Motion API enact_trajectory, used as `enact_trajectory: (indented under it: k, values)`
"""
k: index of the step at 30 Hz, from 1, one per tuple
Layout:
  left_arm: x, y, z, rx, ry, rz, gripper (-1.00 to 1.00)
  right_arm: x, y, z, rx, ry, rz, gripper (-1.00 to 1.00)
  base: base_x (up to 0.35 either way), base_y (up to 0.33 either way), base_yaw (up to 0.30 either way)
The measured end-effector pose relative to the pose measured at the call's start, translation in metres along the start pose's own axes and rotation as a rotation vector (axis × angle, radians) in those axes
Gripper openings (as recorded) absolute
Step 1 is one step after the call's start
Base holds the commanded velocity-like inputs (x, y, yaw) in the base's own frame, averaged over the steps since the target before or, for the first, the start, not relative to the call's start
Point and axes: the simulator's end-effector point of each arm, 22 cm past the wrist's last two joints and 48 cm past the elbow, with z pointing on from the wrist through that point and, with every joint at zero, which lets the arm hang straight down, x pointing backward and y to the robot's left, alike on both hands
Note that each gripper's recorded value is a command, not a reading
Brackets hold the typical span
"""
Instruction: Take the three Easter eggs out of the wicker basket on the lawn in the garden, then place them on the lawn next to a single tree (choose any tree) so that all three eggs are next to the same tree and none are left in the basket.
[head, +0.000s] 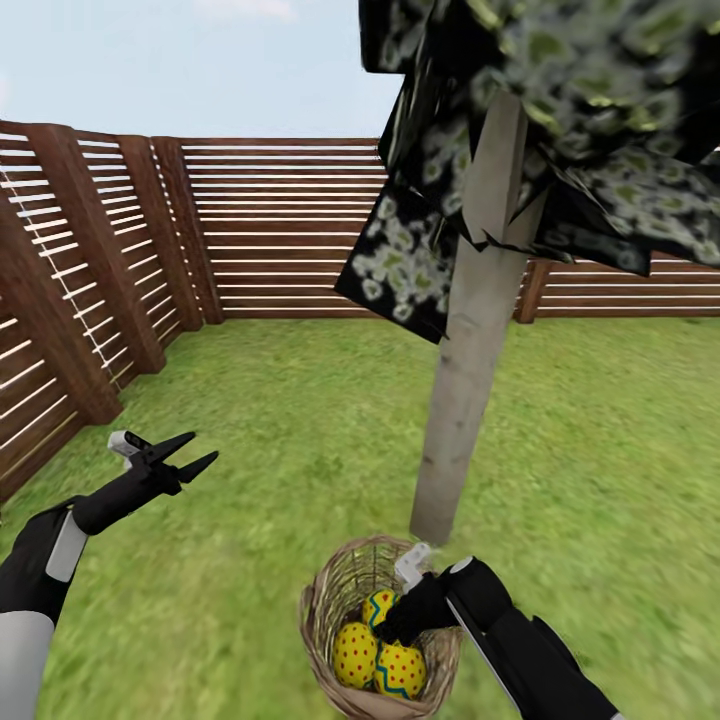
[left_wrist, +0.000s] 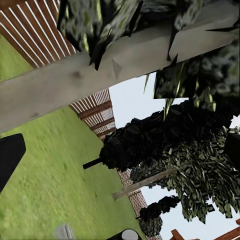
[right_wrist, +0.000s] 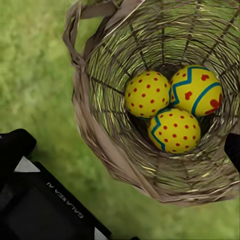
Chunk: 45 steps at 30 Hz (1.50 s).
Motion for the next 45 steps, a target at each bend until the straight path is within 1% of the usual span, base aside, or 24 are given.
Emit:
enact_trajectory:
  k: [6, 12, 13, 15, 17, 23, 25, 28, 31, 34, 42, 45]
  values:
    - [0.0, 0.0, 0.0, 0.001, 0.0, 0.0, 1.0, 0.016, -0.013, 0.012, 0.055, 0.045, 0.032, 1.0, 0.132, 0.295, -0.012]
    - [0.0, -0.004, 0.001, 0.005, 0.0, 0.004, 1.0, 0.019, -0.022, 0.01, 0.072, 0.049, 0.063, 1.0, 0.07, 0.134, -0.168]
    - [0.0, -0.004, 0.001, 0.006, 0.0, 0.005, 1.0, 0.018, -0.027, 0.008, 0.078, 0.044, 0.077, 1.0, 0.01, 0.017, -0.207]
    - [-0.001, -0.005, 0.001, 0.007, 0.0, 0.006, 1.0, 0.017, -0.04, 0.002, 0.093, 0.028, 0.121, 1.0, 0.005, 0.012, -0.21]
    - [-0.001, -0.007, 0.001, 0.008, 0.0, 0.008, 1.0, 0.016, -0.046, 0.0, 0.099, 0.021, 0.14, 1.0, 0.002, 0.099, -0.212]
    - [-0.001, -0.011, 0.002, 0.012, 0.0, 0.014, 1.0, 0.029, -0.052, 0.004, 0.108, 0.049, 0.168, 1.0, 0.0, 0.208, -0.213]
    - [-0.002, -0.013, 0.002, 0.014, 0.0, 0.016, 1.0, 0.033, -0.053, 0.007, 0.116, 0.058, 0.198, 1.0, 0.0, 0.064, -0.213]
    - [-0.002, -0.015, 0.002, 0.018, 0.0, 0.018, 1.0, 0.039, -0.054, 0.015, 0.122, 0.072, 0.255, 1.0, 0.0, 0.02, -0.152]
    - [-0.002, -0.015, 0.003, 0.019, -0.001, 0.018, 1.0, 0.042, -0.054, 0.017, 0.124, 0.079, 0.269, 1.0, 0.0, 0.006, -0.05]
    - [-0.001, -0.016, 0.004, 0.022, 0.0, 0.017, 1.0, 0.043, -0.053, 0.018, 0.125, 0.078, 0.271, 1.0, 0.0, 0.03, -0.012]
    - [0.0, -0.016, 0.004, 0.024, -0.001, 0.017, 1.0, 0.042, -0.054, 0.019, 0.127, 0.076, 0.272, 1.0, 0.0, 0.242, -0.001]
    - [0.0, -0.016, 0.005, 0.025, -0.001, 0.016, 1.0, 0.044, -0.057, 0.019, 0.142, 0.081, 0.276, 1.0, 0.0, 0.149, 0.0]
